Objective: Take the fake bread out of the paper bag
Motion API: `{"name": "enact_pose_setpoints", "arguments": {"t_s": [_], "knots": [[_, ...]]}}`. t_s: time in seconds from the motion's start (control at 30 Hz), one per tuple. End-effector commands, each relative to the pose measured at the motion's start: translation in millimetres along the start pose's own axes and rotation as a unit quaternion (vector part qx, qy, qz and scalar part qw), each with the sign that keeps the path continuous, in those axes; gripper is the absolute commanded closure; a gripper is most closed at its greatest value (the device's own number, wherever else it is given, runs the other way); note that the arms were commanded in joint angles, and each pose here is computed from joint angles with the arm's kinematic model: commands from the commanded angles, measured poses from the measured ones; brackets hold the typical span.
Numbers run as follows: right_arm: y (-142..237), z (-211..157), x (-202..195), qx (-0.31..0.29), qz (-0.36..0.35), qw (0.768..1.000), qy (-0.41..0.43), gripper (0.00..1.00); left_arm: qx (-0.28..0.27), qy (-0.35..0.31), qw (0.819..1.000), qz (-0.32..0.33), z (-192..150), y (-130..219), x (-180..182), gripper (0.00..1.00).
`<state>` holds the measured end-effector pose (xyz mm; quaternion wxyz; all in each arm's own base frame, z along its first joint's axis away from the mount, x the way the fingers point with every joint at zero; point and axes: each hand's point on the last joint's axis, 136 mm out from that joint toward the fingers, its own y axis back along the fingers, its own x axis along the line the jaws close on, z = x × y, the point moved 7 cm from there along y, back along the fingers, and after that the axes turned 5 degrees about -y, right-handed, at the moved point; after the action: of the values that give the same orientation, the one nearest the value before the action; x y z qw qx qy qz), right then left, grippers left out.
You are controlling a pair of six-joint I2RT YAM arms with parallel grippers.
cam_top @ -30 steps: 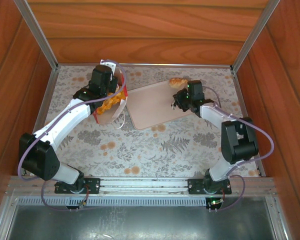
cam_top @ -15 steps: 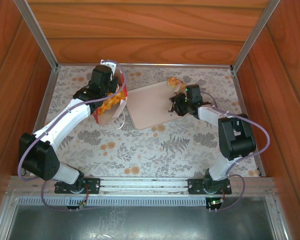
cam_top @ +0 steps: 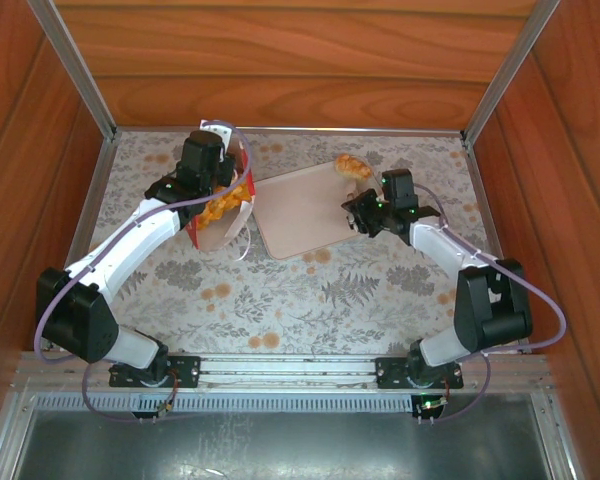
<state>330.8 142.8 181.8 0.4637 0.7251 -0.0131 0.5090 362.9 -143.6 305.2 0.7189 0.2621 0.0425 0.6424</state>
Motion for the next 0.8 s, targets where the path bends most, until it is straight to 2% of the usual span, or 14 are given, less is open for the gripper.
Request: {"name": "enact_pose_setpoints", "arguments": {"t_s": [0.0, 0.13, 0.4, 0.77], "knots": [[16.0, -3.3, 26.1, 0.028, 0.017, 0.997, 0.067, 0.69, -0.031, 0.015, 0.999, -0.001, 9.3, 8.1, 2.1, 1.0], [3.5, 1.3, 35.7, 0.054, 0.017, 0.995, 0.081, 0.78, -0.032, 0.016, 0.999, 0.0, 9.6, 7.2, 2.4, 1.0], [-41.1, 19.3, 42.4, 0.087, 0.005, 0.993, 0.076, 0.82, -0.036, 0.02, 0.999, -0.002, 12.3, 9.7, 3.1, 1.0], [-61.0, 42.4, 40.3, 0.058, -0.025, 0.996, 0.068, 0.81, -0.037, 0.025, 0.999, -0.007, 11.0, 12.3, 2.8, 1.0]]}}
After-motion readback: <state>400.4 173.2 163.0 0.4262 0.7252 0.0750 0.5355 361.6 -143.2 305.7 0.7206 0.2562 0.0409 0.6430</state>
